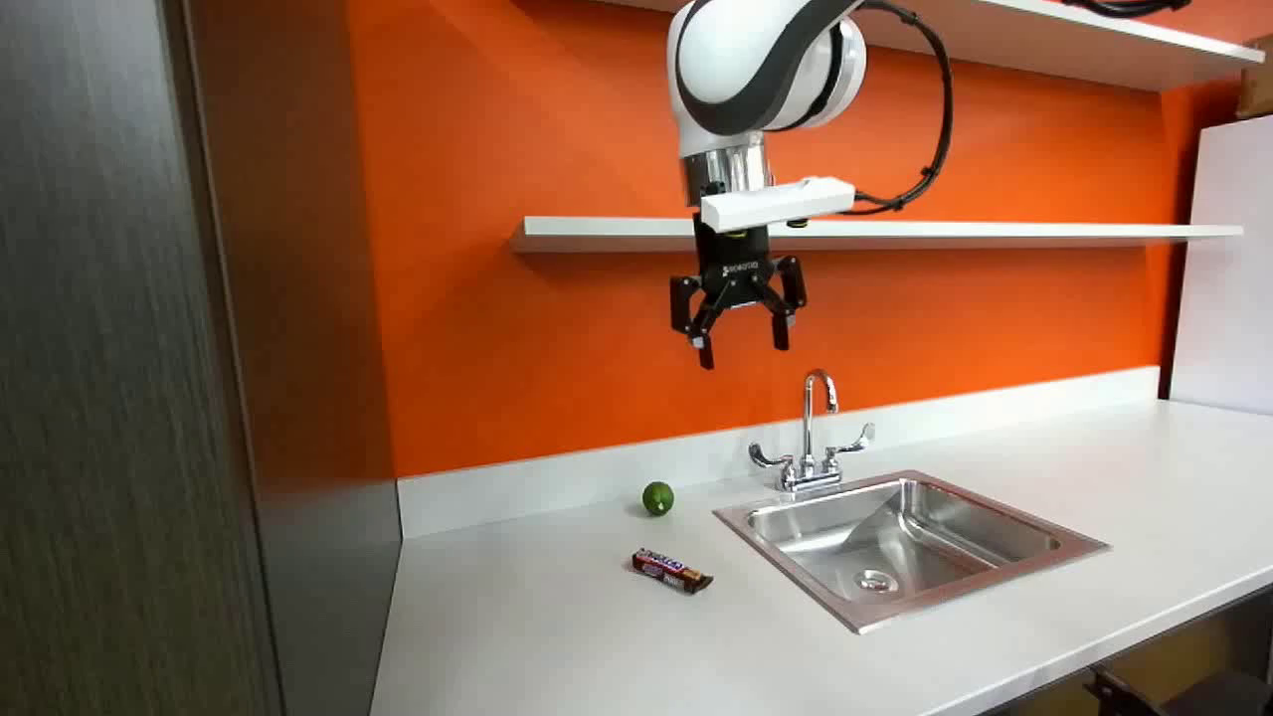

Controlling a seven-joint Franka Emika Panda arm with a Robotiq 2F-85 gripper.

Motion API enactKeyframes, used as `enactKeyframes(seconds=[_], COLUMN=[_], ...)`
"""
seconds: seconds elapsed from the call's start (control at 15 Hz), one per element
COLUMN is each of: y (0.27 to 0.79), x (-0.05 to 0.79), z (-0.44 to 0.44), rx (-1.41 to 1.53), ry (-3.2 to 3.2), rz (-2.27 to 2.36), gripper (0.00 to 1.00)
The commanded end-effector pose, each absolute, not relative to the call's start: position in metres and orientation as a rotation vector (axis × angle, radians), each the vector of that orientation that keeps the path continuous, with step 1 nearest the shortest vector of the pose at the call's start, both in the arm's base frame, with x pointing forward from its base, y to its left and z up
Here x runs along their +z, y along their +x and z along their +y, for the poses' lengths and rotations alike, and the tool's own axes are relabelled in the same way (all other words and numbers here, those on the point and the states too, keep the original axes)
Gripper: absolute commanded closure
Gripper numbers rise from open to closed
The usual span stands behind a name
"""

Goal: Put the packet in the sink

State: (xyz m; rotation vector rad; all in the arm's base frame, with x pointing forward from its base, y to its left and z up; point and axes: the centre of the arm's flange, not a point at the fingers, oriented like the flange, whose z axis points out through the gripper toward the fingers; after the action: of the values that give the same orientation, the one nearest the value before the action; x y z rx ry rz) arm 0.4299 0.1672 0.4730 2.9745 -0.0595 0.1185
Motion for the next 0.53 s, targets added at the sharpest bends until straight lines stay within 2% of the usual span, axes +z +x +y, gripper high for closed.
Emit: enactKeyframes(seconds=[0.0, 0.47], y=[0.430, 0.454], x=[0.473, 0.459], z=[0.167, 0.170], rx=[0.118, 0.128], ry=[2.974, 3.002], rz=[-0.059, 0.138], gripper=[0.00, 0.00])
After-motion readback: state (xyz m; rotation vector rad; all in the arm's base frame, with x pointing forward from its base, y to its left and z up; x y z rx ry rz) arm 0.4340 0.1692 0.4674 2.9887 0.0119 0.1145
